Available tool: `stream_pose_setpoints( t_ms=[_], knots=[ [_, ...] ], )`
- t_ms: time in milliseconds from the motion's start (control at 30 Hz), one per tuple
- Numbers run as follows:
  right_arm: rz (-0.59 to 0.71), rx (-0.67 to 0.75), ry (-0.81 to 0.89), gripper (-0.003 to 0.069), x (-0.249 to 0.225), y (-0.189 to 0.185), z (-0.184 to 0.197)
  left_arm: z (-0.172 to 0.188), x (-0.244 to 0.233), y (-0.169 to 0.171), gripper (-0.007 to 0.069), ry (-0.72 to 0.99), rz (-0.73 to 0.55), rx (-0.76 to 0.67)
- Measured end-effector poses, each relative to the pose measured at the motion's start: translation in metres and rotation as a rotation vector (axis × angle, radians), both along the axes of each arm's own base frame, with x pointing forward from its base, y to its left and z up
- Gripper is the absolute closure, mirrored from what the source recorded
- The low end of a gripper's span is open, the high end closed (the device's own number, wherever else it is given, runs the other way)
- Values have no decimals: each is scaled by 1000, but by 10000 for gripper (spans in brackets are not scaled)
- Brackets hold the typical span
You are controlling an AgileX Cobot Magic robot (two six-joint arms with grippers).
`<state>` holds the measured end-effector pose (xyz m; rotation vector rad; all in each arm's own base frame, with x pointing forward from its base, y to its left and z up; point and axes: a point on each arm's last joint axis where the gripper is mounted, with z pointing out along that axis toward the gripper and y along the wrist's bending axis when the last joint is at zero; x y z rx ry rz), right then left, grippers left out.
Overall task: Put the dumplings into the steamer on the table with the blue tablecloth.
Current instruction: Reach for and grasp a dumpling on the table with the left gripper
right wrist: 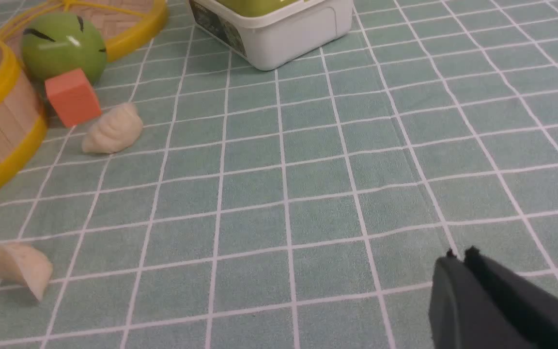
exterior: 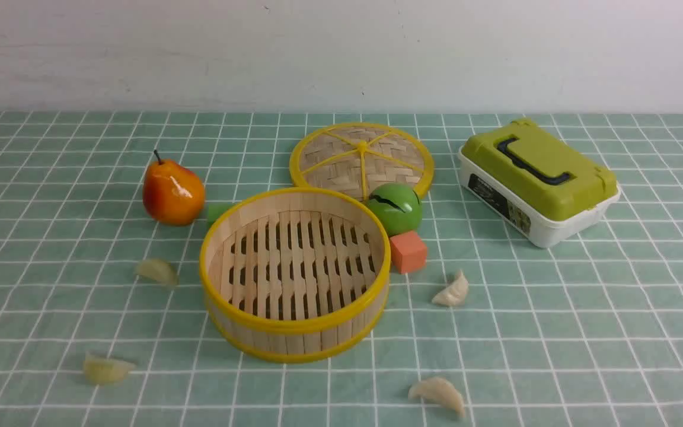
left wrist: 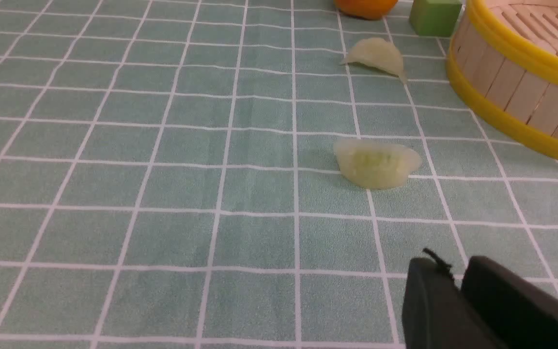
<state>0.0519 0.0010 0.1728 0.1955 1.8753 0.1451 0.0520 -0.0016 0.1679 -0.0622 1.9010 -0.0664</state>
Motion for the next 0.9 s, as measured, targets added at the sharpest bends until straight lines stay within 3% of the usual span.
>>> stream_pose_setpoints(
  t_ms=[900],
  knots=[
    [1, -4, -1, 610, 0, 0, 0, 0, 0, 0, 503, -3, -9, 30]
  ],
)
